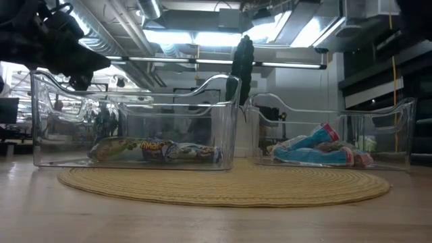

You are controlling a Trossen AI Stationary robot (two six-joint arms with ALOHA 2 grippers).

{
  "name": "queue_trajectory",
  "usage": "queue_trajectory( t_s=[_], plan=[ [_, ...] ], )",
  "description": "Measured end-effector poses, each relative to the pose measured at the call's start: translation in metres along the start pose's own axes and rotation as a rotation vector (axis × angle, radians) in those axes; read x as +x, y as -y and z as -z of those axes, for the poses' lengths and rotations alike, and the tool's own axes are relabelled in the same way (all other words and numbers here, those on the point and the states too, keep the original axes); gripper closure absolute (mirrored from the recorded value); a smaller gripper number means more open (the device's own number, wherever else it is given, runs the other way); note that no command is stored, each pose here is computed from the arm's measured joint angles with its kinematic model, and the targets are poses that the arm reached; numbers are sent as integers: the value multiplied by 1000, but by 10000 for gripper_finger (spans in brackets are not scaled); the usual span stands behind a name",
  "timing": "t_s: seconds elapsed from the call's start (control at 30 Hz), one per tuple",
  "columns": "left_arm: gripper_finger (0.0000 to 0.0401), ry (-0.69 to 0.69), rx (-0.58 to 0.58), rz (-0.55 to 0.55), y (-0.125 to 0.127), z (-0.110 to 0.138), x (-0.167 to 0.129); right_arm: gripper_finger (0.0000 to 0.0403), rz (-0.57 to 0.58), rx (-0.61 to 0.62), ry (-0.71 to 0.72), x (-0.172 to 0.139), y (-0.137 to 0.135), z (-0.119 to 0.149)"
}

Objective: Pick and place Granola Bars by type
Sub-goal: Return to Home Position

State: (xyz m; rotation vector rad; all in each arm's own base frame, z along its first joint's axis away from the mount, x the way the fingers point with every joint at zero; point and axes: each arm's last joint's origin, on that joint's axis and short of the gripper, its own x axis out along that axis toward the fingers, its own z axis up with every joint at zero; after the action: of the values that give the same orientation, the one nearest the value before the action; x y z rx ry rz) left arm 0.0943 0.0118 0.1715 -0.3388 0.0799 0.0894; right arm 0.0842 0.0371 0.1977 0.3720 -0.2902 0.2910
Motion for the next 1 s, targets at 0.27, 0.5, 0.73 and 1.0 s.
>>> queue_trajectory(
  t_s=[0.27,0.5,0.73,1.0],
  plan=[
    [395,-2,0,0,0,0,0,400,-71,-186,-121,-1,2,10],
    [391,-2,1,0,0,0,0,399,-252,-173,-295,-3,13,20],
    [395,-2,1,0,0,0,0,399,44,-307,-274,-4,37,16],
    [388,-3,2,3,0,0,0,399,211,-381,-254,-7,51,11]
  ],
)
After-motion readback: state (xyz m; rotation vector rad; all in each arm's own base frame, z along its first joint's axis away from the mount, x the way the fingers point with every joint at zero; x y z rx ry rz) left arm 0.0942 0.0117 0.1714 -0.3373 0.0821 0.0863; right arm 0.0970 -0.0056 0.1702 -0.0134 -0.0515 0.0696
